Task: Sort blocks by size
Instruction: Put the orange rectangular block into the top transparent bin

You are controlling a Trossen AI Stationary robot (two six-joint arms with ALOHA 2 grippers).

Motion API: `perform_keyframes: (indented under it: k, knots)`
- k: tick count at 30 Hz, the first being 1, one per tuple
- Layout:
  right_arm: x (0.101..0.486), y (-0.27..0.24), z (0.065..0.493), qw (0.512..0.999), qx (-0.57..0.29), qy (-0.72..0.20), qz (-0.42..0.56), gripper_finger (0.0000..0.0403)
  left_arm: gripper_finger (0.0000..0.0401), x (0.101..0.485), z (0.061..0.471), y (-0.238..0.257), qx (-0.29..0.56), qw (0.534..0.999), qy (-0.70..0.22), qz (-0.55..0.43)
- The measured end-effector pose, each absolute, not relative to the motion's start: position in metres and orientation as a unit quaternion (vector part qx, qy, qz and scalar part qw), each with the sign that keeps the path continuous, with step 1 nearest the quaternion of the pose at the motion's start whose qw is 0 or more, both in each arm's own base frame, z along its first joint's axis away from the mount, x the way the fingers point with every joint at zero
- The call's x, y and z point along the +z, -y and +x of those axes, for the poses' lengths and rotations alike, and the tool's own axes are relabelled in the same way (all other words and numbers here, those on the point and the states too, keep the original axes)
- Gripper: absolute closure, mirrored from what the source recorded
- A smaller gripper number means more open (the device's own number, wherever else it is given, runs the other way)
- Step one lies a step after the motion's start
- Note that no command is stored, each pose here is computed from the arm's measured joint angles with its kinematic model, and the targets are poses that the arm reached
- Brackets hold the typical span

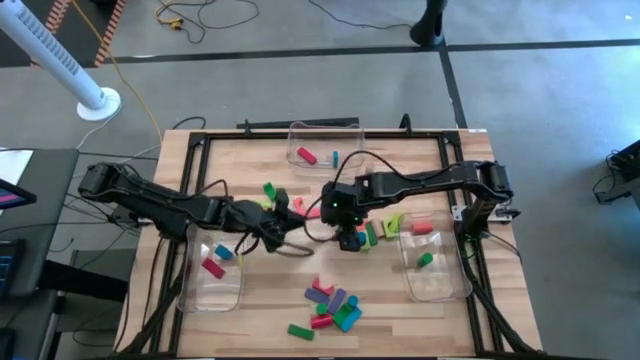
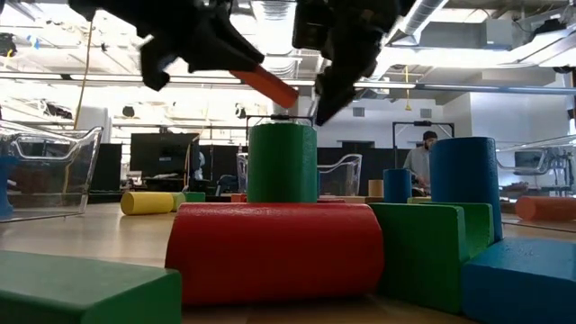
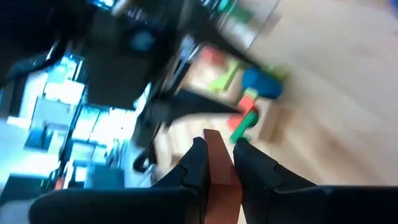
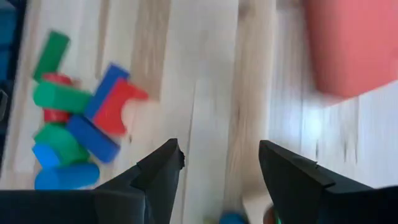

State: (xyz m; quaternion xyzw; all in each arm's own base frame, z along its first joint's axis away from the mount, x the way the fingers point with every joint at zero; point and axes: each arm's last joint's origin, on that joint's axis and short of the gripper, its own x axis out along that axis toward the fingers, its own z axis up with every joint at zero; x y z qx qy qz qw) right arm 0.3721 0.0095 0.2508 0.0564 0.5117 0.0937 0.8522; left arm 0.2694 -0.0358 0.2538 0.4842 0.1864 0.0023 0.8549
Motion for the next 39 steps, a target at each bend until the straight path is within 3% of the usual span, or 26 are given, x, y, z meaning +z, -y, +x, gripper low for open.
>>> perform_keyframes:
  k: [13, 25, 39]
  knots:
    - [0.246, -0.058, 0.358, 0.82, 0.077, -0.566, 0.018, 0.0157, 0.035, 0.264, 0.27, -0.058, 0.132, 0.894, -0.181, 0.387]
    - [0.245, -0.124, 0.339, 0.817, 0.09, -0.568, -0.031, 0.0157, 0.035, 0.267, 0.248, -0.135, 0.171, 0.939, -0.138, 0.265]
    - [0.244, -0.161, 0.32, 0.814, 0.077, -0.573, -0.057, 0.0158, 0.0346, 0.248, 0.317, -0.202, 0.177, 0.939, -0.237, 0.175]
